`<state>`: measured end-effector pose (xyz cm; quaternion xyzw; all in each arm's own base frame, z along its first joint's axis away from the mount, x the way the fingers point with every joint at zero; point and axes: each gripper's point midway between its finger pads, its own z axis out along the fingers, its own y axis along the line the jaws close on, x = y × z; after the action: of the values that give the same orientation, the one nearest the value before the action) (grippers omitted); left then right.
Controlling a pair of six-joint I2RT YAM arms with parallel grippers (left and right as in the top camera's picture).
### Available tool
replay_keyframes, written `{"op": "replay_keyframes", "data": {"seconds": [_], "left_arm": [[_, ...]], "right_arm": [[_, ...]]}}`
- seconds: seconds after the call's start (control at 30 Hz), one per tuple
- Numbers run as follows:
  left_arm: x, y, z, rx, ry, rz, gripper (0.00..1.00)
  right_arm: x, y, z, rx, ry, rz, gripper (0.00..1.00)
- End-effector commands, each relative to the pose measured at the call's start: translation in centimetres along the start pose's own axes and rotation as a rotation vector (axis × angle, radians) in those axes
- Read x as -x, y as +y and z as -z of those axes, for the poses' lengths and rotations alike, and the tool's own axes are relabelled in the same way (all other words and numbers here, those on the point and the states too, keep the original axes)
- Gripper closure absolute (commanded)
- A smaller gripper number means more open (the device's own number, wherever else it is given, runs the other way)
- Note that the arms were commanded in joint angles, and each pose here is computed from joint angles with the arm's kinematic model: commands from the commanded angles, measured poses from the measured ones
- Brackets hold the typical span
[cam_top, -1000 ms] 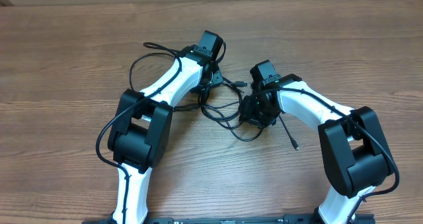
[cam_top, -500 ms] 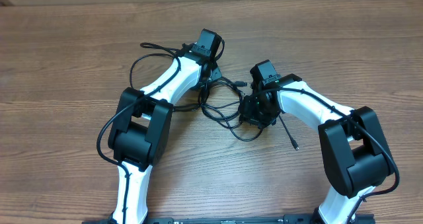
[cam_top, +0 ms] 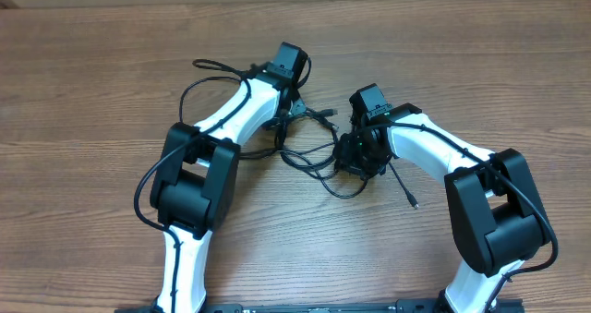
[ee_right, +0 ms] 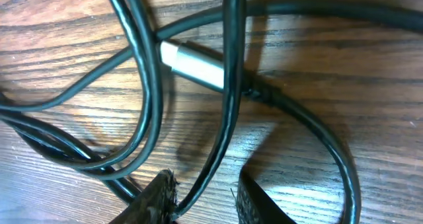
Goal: Untangle cables
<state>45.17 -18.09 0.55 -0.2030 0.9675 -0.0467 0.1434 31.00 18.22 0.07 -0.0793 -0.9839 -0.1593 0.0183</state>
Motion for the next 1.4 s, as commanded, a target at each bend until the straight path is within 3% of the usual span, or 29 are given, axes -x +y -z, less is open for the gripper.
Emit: {"op": "replay_keyframes", "data": {"seconds": [0.0,0.23,0.47,0.67,0.83,1.07,1.37], "left_arm": [[3.3,-0.6,4.4,-0.064,-0.031,0.037,0.96],[8.6,-2.2,17.2,-0.245,-0.229,0.078,0.96],[9.3,-1.8,29.2,-0.418,-0.407,0.091,0.96],[9.5,-0.6,36.0,-0.496,-0.548,0.072,0.96],[9.8,1.8,36.6,-0.394,-0.608,0.082,0.96],[9.4,9.3,33.7,0.038,-0.634,0.129,0.96],[7.3,12.7,26.5,0.307,-0.404,0.065,0.96]], "right_arm": [[-0.8,-3.5,-1.9,-0.141,0.020,-0.025,0.71],[-0.8,-3.5,-1.9,-0.142,0.020,-0.025,0.74],[-0.8,-3.5,-1.9,-0.142,0.020,-0.025,0.74],[-0.8,-3.6,-1.9,-0.142,0.021,-0.025,0.73],[-0.8,-3.6,-1.9,-0.142,0.020,-0.025,0.73],[-0.8,-3.5,-1.9,-0.142,0.020,-0.025,0.73],[-0.6,-3.5,-1.9,-0.138,0.014,-0.023,0.67]]}}
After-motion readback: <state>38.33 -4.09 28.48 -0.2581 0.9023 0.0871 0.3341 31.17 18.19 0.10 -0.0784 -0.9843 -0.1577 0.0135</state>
